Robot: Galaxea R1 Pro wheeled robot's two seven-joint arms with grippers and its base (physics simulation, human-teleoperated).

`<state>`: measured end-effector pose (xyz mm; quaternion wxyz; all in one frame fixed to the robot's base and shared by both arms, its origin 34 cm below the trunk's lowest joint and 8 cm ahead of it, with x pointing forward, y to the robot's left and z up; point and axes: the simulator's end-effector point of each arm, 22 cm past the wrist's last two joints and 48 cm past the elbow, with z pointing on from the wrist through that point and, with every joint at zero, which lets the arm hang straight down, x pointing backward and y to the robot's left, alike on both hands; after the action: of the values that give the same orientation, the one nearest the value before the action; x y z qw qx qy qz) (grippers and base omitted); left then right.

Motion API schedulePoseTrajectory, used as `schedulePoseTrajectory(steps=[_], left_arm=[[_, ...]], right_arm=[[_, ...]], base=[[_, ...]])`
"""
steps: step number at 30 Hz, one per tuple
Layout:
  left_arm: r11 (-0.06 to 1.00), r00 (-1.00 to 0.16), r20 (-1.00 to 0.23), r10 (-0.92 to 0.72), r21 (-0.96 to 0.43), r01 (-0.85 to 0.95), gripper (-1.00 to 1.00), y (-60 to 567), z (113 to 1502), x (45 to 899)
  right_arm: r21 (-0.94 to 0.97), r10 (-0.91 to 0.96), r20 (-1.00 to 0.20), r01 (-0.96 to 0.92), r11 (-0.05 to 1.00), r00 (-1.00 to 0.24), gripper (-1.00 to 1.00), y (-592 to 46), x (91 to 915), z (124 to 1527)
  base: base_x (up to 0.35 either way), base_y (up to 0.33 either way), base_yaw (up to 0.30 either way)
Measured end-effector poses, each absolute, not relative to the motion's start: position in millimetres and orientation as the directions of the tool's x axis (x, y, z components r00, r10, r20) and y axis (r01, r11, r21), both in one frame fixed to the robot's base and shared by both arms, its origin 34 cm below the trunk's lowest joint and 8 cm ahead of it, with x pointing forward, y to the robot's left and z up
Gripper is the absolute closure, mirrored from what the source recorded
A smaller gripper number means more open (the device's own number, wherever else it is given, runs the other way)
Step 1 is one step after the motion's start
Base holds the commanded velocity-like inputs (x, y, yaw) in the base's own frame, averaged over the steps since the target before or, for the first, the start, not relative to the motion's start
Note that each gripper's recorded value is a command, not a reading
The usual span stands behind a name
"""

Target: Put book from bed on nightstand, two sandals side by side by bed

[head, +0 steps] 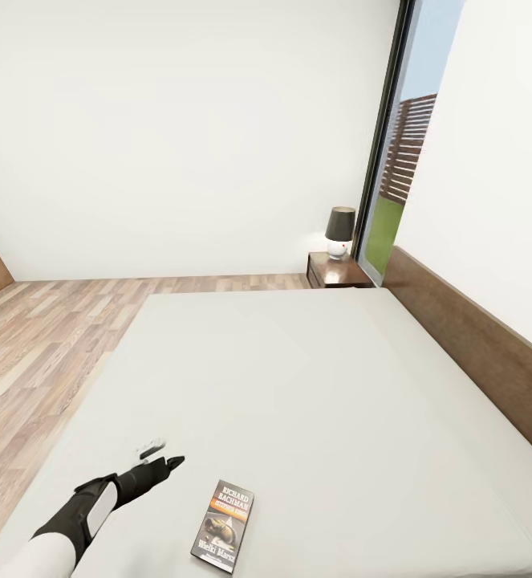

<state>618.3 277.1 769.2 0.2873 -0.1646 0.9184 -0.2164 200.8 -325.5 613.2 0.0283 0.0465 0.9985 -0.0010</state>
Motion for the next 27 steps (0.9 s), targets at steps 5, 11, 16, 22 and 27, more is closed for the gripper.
schedulePoseTrajectory(steps=[5,11,16,22,27], left_arm=[[0.851,-0.777,-0.461,-0.428,-0.494,-0.176,-1.00,276.8,768.7,618.6],[0.845,-0.782,-0.449,-0.431,-0.506,-0.175,-1.00,272.9,764.8,613.4],[0.836,-0.787,-0.439,-0.433,-0.522,-0.169,-1.00,267.6,763.4,609.9],[0.824,-0.792,-0.430,-0.434,-0.545,-0.156,-1.00,260.8,763.6,606.9],[0.817,-0.794,-0.424,-0.436,-0.557,-0.151,-1.00,257.4,763.4,605.0]], right_arm=[[0.001,0.090,-0.056,0.090,0.996,-0.994,-1.00,-325.0,200.7,613.1],[0.001,0.089,-0.056,0.089,0.996,-0.994,-1.00,-324.6,200.7,613.1],[0.002,0.088,-0.056,0.088,0.996,-0.995,-1.00,-324.5,200.7,613.1],[0.002,0.088,-0.056,0.088,0.996,-0.995,-1.00,-323.6,200.7,613.0],[0.003,0.087,-0.055,0.087,0.996,-0.995,-1.00,-323.3,200.6,613.0]], base=[[0.000,0.000,0.000],[0.000,0.000,0.000],[0.000,0.000,0.000],[0.000,0.000,0.000],[0.000,0.000,0.000]])
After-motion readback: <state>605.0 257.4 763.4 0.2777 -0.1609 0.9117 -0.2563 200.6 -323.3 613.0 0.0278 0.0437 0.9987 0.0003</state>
